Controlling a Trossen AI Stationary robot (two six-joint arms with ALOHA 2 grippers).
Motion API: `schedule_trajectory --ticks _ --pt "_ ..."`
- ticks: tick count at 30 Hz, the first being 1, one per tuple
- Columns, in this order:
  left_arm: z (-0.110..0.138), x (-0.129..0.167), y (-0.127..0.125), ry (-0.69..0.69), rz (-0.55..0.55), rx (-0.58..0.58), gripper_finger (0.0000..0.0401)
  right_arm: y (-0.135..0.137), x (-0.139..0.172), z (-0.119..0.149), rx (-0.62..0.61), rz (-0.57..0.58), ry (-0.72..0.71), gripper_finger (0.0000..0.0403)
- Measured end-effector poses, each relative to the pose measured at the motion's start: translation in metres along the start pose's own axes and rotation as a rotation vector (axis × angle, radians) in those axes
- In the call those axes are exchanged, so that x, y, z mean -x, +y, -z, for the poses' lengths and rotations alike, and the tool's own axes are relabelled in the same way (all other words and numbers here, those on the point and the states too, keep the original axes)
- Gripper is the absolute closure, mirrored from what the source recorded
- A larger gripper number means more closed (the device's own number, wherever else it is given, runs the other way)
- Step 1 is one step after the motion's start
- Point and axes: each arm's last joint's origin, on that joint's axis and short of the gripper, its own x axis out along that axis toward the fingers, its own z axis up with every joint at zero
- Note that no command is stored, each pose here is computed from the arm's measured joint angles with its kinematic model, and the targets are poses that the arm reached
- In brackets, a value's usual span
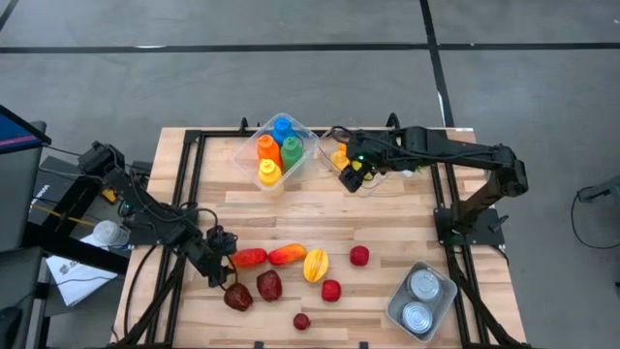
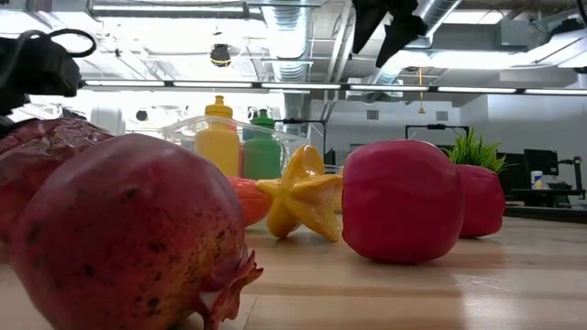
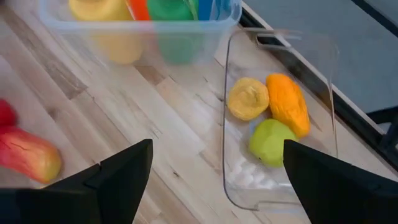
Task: Pick & Place Food Item
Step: Put the left orange mango into the right transparent bin
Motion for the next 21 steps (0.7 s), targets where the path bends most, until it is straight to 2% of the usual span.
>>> schedule_trajectory --ticks 7,11,15,21 --pt "-0.001 -0.002 0.003 -0.097 -0.069 0.005 0.0114 0.010 0.004 0.006 0.029 -0.003 -0.005 0.0053" --pt "-0.004 -0.003 0.000 -0.123 -0.048 -0.054 0.0132 0.014 0.006 0.009 0.020 -0.013 -0.006 0.0053" --pt "-0.003 -0.007 0.000 -0.104 -0.065 -0.089 0.0162 0.015 0.007 0.010 0.007 -0.016 -0.006 0.0053" --pt "-0.003 -0.014 -0.004 -0.084 -0.050 -0.081 0.0220 0.023 0.010 0.011 0.016 -0.048 -0.031 0.0053"
